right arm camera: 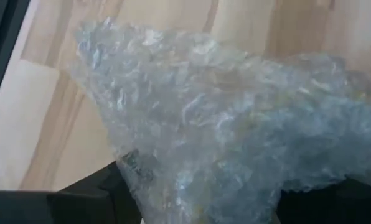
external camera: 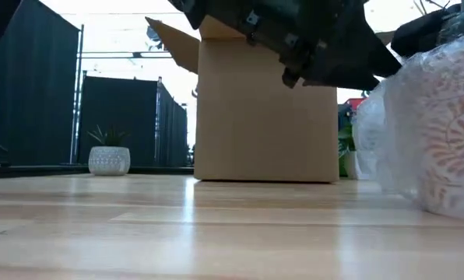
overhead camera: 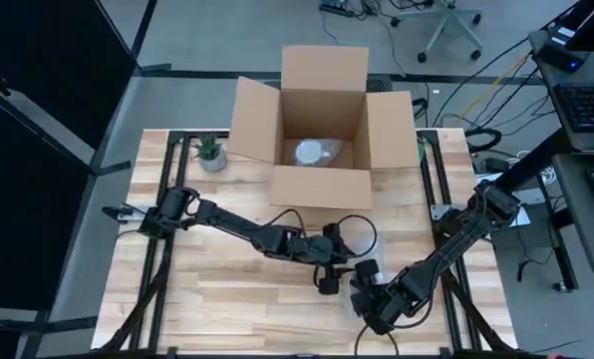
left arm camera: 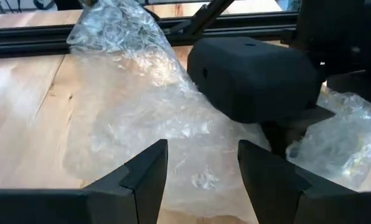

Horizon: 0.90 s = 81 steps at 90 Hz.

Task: Wrap mug
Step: Wrap the orange mug with the bubble wrap

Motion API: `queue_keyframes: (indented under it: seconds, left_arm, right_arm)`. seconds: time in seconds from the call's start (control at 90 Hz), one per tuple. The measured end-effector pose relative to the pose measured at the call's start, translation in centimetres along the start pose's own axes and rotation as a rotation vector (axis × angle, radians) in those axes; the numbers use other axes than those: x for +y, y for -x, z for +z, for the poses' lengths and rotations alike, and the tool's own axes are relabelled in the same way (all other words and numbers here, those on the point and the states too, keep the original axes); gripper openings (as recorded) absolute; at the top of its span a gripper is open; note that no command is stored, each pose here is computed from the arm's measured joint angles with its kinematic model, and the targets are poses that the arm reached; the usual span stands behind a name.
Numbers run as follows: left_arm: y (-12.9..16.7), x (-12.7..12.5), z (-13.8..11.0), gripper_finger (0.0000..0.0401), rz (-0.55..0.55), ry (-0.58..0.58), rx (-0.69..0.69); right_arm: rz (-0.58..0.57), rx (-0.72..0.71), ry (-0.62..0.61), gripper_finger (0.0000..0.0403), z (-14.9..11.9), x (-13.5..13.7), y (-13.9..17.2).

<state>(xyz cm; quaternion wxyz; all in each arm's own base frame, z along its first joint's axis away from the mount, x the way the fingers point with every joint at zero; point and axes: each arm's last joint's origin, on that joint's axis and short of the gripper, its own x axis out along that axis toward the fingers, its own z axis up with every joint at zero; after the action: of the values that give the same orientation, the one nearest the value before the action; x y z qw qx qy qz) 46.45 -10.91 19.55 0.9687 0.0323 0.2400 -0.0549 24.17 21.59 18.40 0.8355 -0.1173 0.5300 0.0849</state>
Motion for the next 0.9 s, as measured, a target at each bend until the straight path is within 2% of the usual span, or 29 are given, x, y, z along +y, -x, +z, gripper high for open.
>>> queue_keyframes:
  seconds: [0.244,0.456,0.7,0.9]
  left_arm:
    - [0.0,-0.1,0.1,0.0183,-0.048,-0.011,-0.011]
    - [0.1,-0.7,0.2,0.0183,-0.222,-0.03,-0.019]
    - [0.2,-1.6,0.5,0.0183,-0.264,-0.062,-0.059]
    - [-0.5,-1.7,-0.2,0.0183,-0.256,-0.065,-0.053]
  right_arm:
    - [0.002,-0.008,0.015,0.0258,0.1,0.0,0.0]
    - [0.001,-0.009,0.019,0.0258,0.1,0.0,0.0]
    - [-0.003,-0.007,0.055,0.0258,0.1,0.0,0.0]
    - [-0.004,-0.008,0.01,0.0258,0.1,-0.1,0.0]
